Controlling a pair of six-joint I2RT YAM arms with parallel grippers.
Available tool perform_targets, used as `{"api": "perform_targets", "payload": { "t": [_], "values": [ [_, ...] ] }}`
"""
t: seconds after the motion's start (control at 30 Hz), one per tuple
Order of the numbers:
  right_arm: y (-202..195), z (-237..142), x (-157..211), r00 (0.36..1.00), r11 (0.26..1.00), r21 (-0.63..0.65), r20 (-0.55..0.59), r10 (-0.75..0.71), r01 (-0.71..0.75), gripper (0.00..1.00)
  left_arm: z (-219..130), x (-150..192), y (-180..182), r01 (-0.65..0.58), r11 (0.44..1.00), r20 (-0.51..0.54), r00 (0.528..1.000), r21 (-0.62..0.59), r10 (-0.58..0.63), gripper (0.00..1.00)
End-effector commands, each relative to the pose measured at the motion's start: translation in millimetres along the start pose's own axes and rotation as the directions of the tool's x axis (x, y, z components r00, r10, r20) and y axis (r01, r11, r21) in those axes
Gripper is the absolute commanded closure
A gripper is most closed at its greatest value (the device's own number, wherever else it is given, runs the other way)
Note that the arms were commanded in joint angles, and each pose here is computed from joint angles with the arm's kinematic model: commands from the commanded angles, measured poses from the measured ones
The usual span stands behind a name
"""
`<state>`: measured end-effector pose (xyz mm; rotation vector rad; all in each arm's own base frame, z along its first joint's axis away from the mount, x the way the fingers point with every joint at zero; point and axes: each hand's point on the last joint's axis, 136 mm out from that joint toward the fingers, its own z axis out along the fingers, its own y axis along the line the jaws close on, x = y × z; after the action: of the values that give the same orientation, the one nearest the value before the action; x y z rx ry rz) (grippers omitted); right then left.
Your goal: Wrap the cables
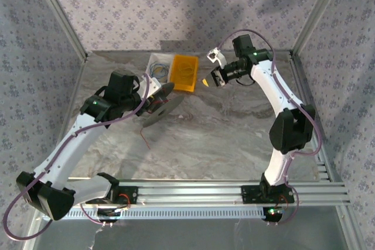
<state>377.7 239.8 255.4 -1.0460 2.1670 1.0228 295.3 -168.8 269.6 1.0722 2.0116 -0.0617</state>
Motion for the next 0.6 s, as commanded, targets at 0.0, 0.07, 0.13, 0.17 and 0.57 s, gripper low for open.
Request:
{"api": "perform_targets", "payload": {
  "t": [0.0,0.07,0.13,0.17,0.57],
  "values": [
    [17,-9,-4,0.999,1.000,-0.020,0.037,-0.010,0.011,0.55,-16,-28,20,0.036,0.997,0.083,0.996,-0.075,-0.029,1.00],
    [21,-6,2,0.999,1.000,-0.013,0.034,0.003,-0.002,0.40,-16,-34,27,0.088,0.992,0.085,0.993,-0.093,-0.080,1.00],
    [27,0,10,1.000,1.000,-0.007,0.021,0.019,-0.019,0.26,-16,-44,35,0.158,0.982,0.104,0.984,-0.104,-0.148,1.00],
    [29,5,16,0.999,0.999,-0.001,0.015,0.039,-0.039,0.19,-16,-50,40,0.197,0.974,0.116,0.976,-0.109,-0.184,1.00],
    [75,63,46,0.974,0.987,0.016,0.166,0.156,-0.161,0.00,-7,-114,64,0.486,0.874,0.224,0.854,-0.021,-0.470,1.00]
  ]
}}
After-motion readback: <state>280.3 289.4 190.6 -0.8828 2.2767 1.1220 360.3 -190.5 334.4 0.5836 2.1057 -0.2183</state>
